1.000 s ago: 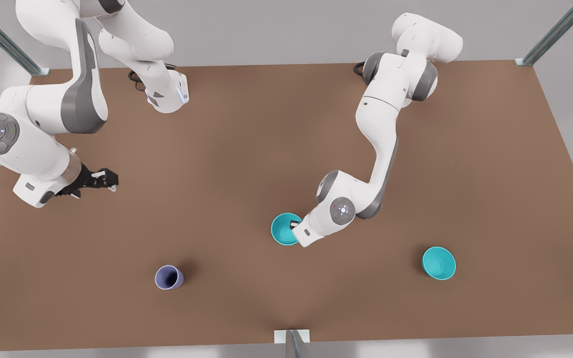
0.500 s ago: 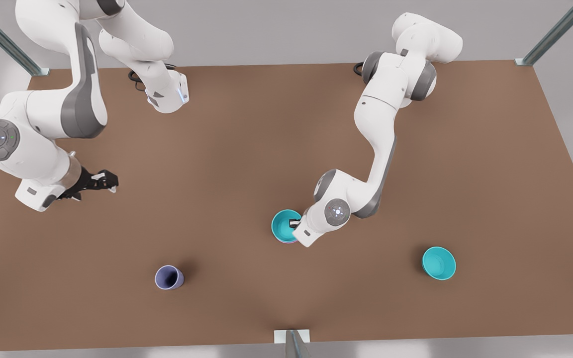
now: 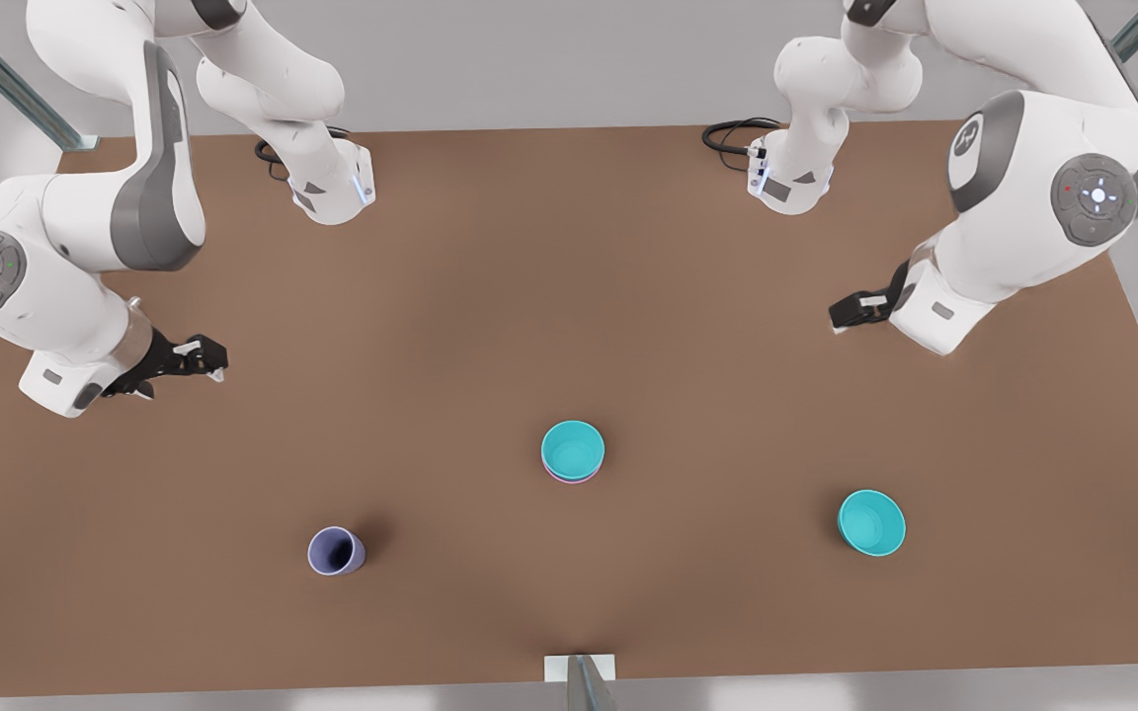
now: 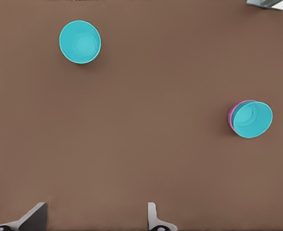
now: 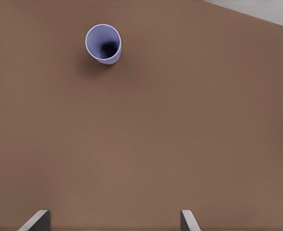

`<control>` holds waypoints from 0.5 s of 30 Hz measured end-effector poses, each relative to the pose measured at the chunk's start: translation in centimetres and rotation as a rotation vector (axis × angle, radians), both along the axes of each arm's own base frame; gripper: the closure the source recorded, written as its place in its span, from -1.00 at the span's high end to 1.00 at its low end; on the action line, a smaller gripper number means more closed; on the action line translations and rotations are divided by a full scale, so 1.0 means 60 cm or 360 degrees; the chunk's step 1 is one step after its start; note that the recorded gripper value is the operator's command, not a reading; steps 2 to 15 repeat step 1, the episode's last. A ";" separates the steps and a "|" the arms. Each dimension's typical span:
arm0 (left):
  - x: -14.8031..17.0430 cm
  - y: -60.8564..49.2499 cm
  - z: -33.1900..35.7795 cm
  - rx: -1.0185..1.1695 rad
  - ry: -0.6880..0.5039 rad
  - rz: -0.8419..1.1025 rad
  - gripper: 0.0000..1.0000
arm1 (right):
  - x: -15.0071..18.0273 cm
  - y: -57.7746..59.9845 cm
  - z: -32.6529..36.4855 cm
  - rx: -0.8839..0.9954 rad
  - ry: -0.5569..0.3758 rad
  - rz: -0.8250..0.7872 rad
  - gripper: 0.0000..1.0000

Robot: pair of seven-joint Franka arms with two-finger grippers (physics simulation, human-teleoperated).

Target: Stack the blue bowl on the pink bowl

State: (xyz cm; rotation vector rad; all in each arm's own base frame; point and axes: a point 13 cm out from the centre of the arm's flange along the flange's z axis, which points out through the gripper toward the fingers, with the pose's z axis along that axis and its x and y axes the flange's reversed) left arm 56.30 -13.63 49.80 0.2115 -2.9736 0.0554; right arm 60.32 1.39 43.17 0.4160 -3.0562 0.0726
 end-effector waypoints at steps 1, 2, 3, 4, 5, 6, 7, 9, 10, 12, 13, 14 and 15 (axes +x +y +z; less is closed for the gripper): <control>-0.003 0.011 0.004 0.0024 -0.0001 -0.0012 1.00 | 0.000 0.000 0.000 0.0000 0.0000 0.0002 1.00; -0.003 0.011 0.004 0.0024 -0.0001 -0.0012 1.00 | 0.000 0.000 0.000 0.0000 0.0000 0.0002 1.00; -0.003 0.011 0.004 0.0024 -0.0001 -0.0012 1.00 | 0.000 0.000 0.000 0.0000 0.0000 0.0002 1.00; -0.003 0.011 0.004 0.0024 -0.0001 -0.0012 1.00 | 0.000 0.000 0.000 0.0000 0.0000 0.0002 1.00; -0.003 0.011 0.004 0.0024 -0.0001 -0.0012 1.00 | 0.000 0.000 0.000 0.0000 0.0000 0.0002 1.00; -0.003 0.011 0.004 0.0024 -0.0001 -0.0012 1.00 | 0.000 0.000 0.000 0.0000 0.0000 0.0002 1.00; -0.003 0.011 0.004 0.0024 -0.0001 -0.0012 1.00 | 0.000 0.000 0.000 0.0000 0.0000 0.0002 1.00; -0.003 0.011 0.004 0.0024 -0.0001 -0.0012 1.00 | 0.000 0.000 0.000 0.0000 0.0000 0.0002 1.00; -0.003 0.011 0.004 0.0024 -0.0001 -0.0012 1.00 | 0.000 0.000 0.000 0.0000 0.0000 0.0002 1.00; -0.003 0.011 0.004 0.0024 -0.0001 -0.0012 1.00 | 0.000 0.000 0.000 0.0000 0.0000 0.0002 1.00; -0.003 0.011 0.004 0.0024 -0.0001 -0.0012 1.00 | 0.000 0.000 0.000 0.0000 0.0000 0.0002 1.00; -0.003 0.011 0.004 0.0024 -0.0001 -0.0012 1.00 | 0.000 0.000 0.000 0.0000 0.0000 0.0002 1.00; -0.003 0.011 0.004 0.0024 -0.0001 -0.0012 1.00 | 0.000 0.000 0.000 0.0000 0.0000 0.0002 1.00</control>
